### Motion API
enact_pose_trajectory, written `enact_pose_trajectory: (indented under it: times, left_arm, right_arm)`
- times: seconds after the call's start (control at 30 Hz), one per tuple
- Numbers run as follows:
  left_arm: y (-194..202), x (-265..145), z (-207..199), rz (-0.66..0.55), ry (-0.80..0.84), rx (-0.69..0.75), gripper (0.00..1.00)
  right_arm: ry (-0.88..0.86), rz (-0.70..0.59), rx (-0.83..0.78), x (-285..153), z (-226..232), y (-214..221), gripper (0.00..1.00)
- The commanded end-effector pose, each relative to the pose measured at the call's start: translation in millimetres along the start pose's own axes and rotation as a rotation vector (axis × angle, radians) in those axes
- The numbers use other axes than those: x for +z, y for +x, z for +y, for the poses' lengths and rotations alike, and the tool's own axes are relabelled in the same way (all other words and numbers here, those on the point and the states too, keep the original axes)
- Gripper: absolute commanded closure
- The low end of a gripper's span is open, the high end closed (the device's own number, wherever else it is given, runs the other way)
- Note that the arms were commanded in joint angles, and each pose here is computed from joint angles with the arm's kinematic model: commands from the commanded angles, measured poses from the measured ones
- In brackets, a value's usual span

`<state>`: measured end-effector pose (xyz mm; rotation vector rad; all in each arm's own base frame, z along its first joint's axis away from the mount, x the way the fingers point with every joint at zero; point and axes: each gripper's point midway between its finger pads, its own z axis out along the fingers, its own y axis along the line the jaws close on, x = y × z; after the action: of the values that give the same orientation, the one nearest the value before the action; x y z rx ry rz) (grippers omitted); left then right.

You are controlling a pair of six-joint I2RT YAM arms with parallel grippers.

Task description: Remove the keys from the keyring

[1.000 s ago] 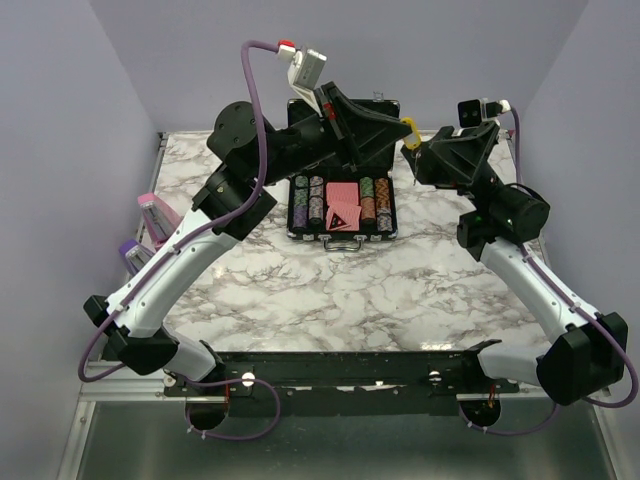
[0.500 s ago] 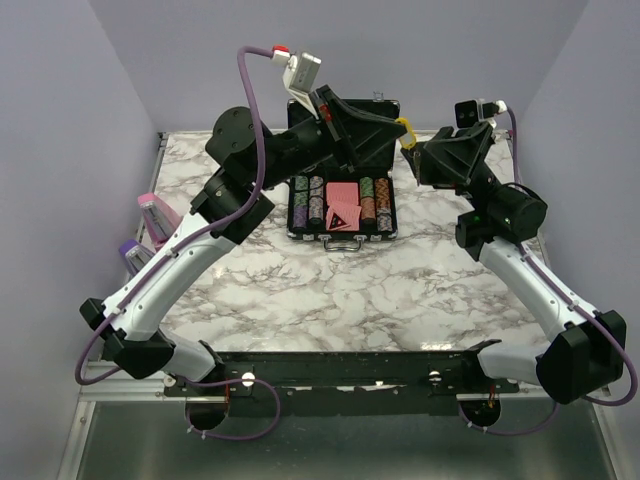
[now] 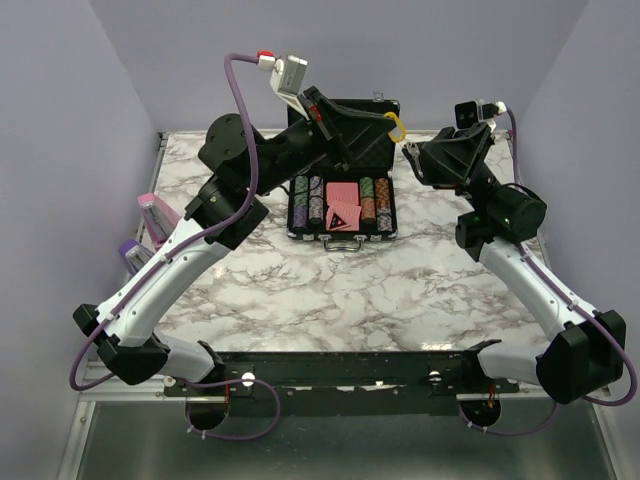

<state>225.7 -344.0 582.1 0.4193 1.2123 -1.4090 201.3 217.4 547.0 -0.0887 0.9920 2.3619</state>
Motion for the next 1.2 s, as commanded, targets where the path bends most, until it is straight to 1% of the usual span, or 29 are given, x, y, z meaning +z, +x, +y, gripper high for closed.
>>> enact_pose_trajectory:
  times: [0.0,0.37,0.73,1.17]
  left_arm:
    - [-12.1,-3.8,-1.1,-0.051,-0.010,0.017,1.00]
    - [-16.4,-4.9,-10.3,-0.066,0.032,0.018,1.00]
    - [-11.5,-6.0,-8.3,-0.064,0.035,0.010,1.00]
    - [-9.6,-6.5,-10.9,-0.064,0.046,0.009,1.00]
  right_arm:
    - [-0.310,0.155,-0.067,-22.1,73.1,46.0,0.55]
    - [-0.275,0.145,-0.054,-22.1,63.3,45.1,0.55]
    - [-0.257,0.138,-0.051,-18.5,59.0,43.0,0.56]
    - [-0.221,0.125,-0.048,-17.1,50.1,40.8,0.62]
